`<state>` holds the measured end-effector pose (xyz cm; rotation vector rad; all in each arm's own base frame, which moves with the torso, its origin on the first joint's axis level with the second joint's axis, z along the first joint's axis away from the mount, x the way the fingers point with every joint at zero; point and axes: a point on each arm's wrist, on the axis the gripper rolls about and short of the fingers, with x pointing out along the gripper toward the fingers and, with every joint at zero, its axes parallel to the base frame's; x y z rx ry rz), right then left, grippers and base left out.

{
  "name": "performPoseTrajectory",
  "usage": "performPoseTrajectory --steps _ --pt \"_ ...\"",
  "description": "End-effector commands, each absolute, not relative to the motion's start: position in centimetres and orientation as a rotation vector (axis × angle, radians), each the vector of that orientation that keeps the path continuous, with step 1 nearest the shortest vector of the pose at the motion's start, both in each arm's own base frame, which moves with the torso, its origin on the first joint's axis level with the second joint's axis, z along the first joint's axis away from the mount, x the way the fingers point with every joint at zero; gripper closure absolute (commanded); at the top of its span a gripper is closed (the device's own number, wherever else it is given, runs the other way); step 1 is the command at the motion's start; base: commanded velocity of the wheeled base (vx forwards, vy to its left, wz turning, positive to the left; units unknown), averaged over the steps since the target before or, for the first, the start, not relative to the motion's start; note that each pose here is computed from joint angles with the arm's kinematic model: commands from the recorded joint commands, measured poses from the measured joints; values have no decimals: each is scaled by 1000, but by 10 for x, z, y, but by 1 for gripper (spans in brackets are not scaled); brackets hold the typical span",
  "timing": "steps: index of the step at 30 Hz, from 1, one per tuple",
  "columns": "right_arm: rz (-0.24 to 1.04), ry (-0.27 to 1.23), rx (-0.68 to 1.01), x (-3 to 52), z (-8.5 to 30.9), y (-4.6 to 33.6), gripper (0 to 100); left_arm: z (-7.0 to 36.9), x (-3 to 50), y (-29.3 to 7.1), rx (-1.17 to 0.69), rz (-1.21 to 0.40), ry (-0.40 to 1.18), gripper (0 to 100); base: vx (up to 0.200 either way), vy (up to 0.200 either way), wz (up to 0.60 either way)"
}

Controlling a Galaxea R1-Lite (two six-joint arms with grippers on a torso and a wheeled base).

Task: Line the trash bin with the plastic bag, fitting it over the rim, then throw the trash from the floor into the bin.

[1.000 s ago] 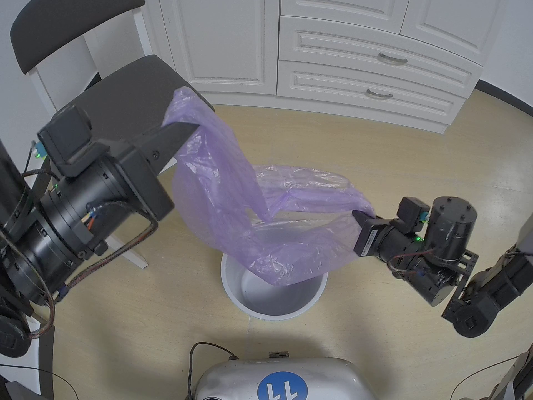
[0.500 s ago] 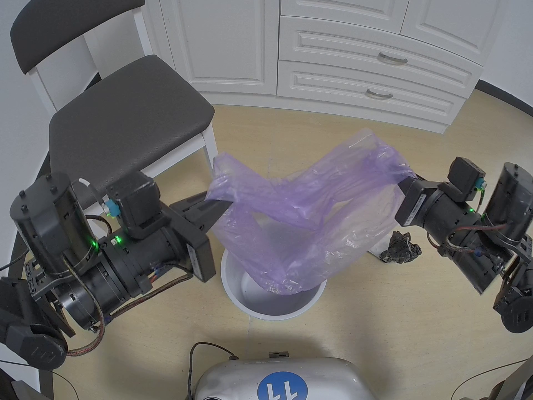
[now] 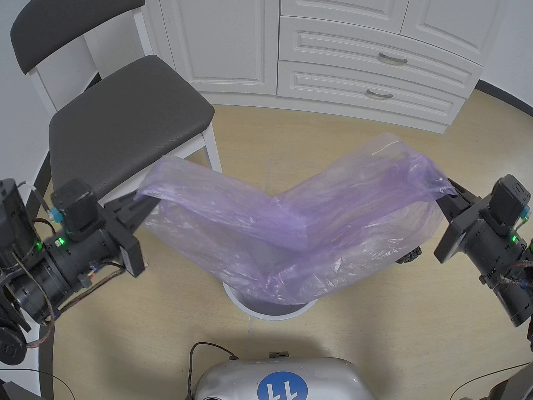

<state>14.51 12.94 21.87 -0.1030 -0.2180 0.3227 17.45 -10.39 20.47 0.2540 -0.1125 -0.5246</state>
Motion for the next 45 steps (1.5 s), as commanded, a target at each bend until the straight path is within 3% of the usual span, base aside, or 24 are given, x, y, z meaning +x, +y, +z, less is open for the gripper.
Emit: performPoseTrajectory --steps 1,12,27,33,40,45 --pt "280 -226 -162 134 214 114 100 226 160 -78 244 -422 -195 100 0 0 0" --pt "109 -62 -350 148 178 109 100 223 163 -75 296 -330 -137 100 0 0 0" --pt "44 108 -452 175 140 108 100 209 180 -73 321 -296 -62 100 0 0 0" --pt "111 50 -370 178 149 112 100 201 197 -71 319 -296 -21 100 0 0 0" --pt "263 -38 -146 182 170 118 100 205 202 -67 160 -555 -38 100 0 0 0" --pt "264 -45 -72 193 179 109 100 215 208 -56 49 -565 -43 100 0 0 0"
